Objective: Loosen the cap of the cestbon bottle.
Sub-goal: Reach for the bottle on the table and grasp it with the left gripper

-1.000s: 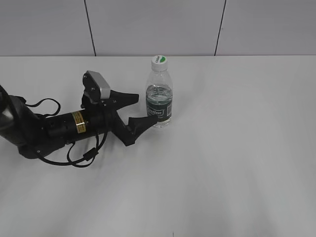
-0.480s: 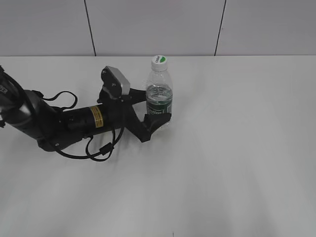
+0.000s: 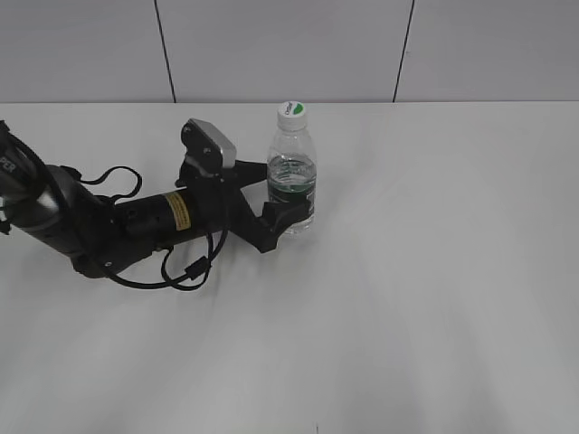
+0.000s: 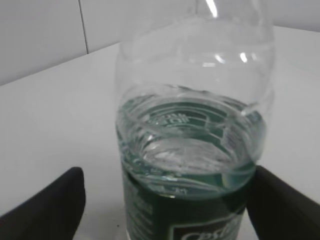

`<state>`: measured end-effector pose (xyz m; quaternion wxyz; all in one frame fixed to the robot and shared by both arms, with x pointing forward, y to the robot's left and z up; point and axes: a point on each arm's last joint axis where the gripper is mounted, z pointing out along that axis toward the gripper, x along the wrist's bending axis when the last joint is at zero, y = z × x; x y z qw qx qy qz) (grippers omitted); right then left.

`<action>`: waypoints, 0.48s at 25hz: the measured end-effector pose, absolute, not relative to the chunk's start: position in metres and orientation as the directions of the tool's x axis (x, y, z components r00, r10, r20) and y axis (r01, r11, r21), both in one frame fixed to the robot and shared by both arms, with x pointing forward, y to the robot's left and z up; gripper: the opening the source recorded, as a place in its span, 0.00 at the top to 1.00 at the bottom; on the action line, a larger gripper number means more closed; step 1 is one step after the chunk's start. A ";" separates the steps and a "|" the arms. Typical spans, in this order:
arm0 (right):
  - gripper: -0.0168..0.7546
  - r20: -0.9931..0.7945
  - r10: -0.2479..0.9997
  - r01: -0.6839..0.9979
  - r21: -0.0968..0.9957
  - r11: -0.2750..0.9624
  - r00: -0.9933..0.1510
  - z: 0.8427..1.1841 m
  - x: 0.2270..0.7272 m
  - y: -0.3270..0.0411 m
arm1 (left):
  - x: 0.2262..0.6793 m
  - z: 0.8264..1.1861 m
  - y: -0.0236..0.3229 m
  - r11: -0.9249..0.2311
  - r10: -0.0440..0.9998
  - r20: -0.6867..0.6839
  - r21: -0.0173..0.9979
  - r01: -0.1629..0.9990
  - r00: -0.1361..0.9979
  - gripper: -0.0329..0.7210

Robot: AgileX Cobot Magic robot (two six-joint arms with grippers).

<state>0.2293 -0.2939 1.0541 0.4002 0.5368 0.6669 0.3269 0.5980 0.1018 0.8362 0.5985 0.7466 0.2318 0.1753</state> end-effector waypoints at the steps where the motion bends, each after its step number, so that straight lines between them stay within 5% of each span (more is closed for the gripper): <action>1: 0.25 -0.183 0.978 0.454 0.866 0.210 -0.103 1.054 0.229 -0.294 | 0.598 0.836 0.102 -0.175 0.558 -0.016 0.975 0.137 0.830 0.17; 12: 0.25 -0.183 0.978 0.454 0.866 0.210 -0.103 1.054 0.229 -0.294 | 0.596 0.826 0.098 -0.123 0.542 -0.042 0.984 0.129 0.840 0.17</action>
